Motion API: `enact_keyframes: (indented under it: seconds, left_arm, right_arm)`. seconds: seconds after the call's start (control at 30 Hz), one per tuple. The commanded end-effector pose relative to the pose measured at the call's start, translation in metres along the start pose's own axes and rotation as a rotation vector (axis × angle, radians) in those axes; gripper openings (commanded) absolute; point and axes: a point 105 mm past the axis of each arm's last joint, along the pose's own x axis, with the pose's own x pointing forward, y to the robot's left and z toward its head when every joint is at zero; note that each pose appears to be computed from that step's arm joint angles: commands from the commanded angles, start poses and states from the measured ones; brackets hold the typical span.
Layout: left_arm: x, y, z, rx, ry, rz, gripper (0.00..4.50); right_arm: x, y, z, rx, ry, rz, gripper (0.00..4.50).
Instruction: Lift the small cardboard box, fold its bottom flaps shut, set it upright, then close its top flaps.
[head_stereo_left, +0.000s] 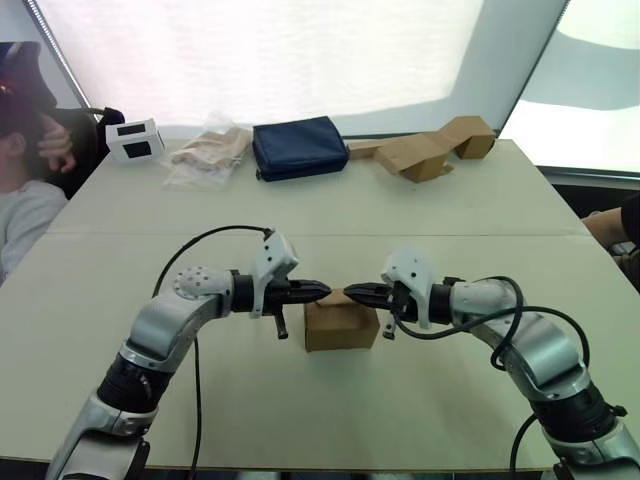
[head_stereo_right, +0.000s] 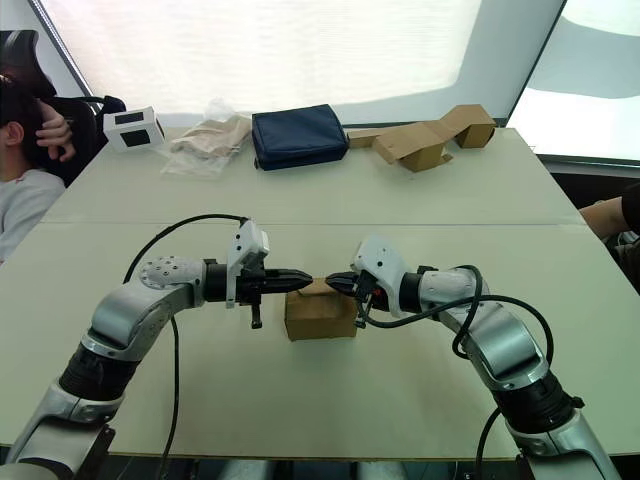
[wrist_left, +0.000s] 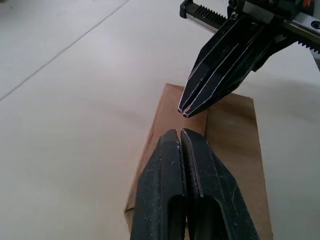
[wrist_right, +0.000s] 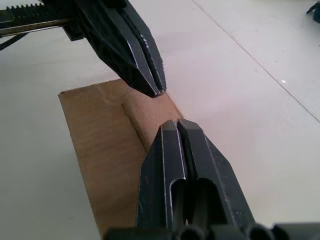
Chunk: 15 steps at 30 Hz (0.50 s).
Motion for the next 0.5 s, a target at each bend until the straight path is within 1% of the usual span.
enact_keyframes:
  seconds: [0.03,0.2,0.33,0.4,0.43,0.47,0.5]
  left_arm:
    - [0.002,-0.001,-0.006,0.016,0.021,-0.004,0.07]
    - [0.003,0.0,-0.012,-0.001,0.044,0.001,0.07]
    - [0.003,0.0,-0.011,-0.008,0.026,0.011,0.07]
    - [0.001,0.002,-0.006,-0.009,-0.006,0.034,0.07]
    - [-0.001,0.004,-0.002,-0.012,-0.033,0.054,0.07]
    - [-0.007,0.007,0.006,-0.032,-0.078,0.083,0.07]
    - [-0.018,0.014,0.02,-0.009,-0.162,0.154,0.07]
  right_arm:
    - [0.0,0.003,0.003,-0.03,-0.009,0.011,0.0]
    - [0.002,0.004,-0.005,-0.007,0.003,0.019,0.0]
    - [0.002,0.005,-0.01,-0.002,0.01,0.021,0.0]
    - [0.0,0.003,-0.008,0.003,-0.009,0.004,0.0]
    - [-0.002,0.0,-0.004,0.01,-0.038,-0.014,0.0]
    - [-0.007,-0.006,0.005,0.03,-0.106,-0.055,0.0]
    - [-0.016,-0.016,0.017,0.066,-0.191,-0.115,0.0]
